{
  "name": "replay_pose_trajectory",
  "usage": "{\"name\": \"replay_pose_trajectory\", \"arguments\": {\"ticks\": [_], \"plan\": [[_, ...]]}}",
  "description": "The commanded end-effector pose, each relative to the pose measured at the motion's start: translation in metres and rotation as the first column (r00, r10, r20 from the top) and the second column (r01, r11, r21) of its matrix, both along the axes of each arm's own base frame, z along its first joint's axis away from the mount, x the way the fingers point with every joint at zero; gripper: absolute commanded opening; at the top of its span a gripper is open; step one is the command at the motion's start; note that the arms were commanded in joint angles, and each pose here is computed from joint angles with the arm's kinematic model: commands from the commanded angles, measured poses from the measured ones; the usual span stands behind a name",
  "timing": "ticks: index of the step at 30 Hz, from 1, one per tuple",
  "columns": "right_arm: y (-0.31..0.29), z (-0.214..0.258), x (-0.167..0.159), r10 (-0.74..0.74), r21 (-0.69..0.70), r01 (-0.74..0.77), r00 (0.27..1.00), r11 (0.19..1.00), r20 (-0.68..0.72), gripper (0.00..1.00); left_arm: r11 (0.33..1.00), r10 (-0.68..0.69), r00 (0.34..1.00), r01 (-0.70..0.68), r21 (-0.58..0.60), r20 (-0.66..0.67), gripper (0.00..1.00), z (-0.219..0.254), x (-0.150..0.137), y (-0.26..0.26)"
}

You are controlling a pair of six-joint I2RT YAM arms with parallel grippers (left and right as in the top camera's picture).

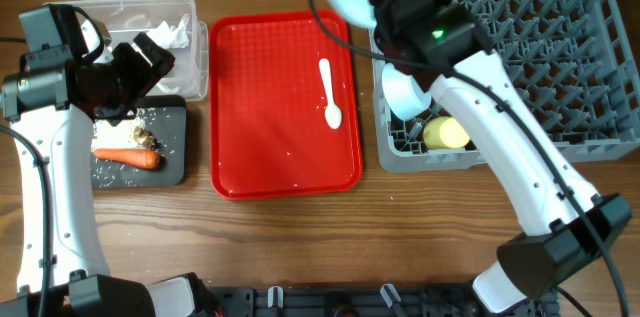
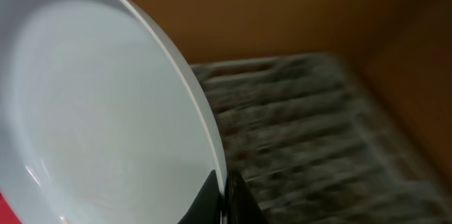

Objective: Sort waste into correct bins and load items into the dishwasher rack
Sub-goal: 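Carry the light blue plate into the rack and stand it upright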

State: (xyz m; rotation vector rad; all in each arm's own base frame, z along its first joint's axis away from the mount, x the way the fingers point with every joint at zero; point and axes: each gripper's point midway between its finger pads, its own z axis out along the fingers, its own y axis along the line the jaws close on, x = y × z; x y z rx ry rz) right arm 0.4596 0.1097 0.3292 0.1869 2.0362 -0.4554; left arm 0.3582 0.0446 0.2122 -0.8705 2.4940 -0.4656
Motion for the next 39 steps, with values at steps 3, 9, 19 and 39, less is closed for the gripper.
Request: {"name": "replay_pose_trajectory", "arguments": {"ticks": [3,9,19,39], "plan": [[-0.098,0.027,-0.006,-0.313,-0.359,0.303,0.949,0.882,0.034,0.04,1.000,0.007,1.000,-0.008,0.009,0.012,1.00,0.004,0.000,0.003],[-0.128,-0.005,0.023,-0.281,-0.349,0.242,0.957,0.905,-0.067,0.04,1.000,0.007,1.000,-0.008,0.009,0.012,1.00,0.004,0.000,0.003],[-0.120,-0.101,0.058,-0.297,-0.478,0.150,0.922,0.866,-0.249,0.04,1.000,0.007,1.000,-0.008,0.009,0.012,1.00,0.004,0.000,0.003],[-0.015,-0.082,0.021,0.202,-0.113,-0.261,0.905,0.959,-0.373,1.00,1.000,0.007,1.000,-0.008,0.009,0.012,1.00,0.004,0.000,0.003]]}}
